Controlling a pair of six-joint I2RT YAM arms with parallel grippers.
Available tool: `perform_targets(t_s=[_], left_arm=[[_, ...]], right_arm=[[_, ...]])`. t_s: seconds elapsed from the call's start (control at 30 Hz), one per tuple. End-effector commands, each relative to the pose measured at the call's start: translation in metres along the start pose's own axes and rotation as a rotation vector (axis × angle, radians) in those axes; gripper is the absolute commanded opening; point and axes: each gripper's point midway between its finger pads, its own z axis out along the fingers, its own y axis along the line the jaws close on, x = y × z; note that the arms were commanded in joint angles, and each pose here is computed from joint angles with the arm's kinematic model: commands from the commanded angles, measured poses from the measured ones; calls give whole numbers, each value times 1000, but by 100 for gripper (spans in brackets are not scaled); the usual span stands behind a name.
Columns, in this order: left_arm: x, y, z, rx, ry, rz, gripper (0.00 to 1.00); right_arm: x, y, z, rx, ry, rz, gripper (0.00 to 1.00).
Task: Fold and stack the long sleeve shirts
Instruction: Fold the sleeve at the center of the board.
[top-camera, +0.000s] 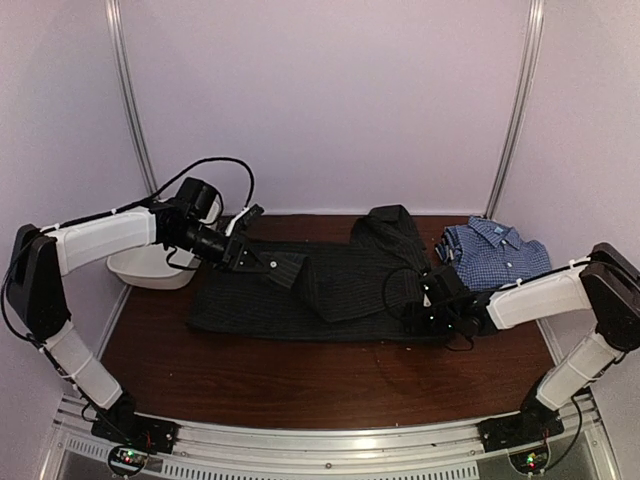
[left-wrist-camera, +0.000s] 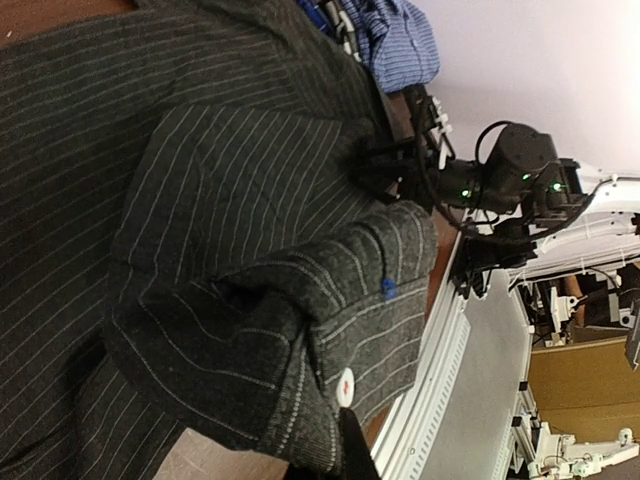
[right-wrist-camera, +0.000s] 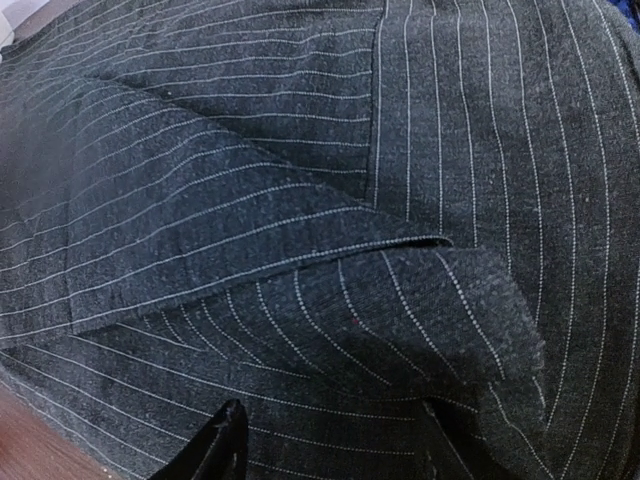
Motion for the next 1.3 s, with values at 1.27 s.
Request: perform_targets(t_s=[1.27], left_arm=[[97, 101, -11, -248, -35, -190, 0]], right_arm=[[25, -15, 14, 9, 57, -25, 55]])
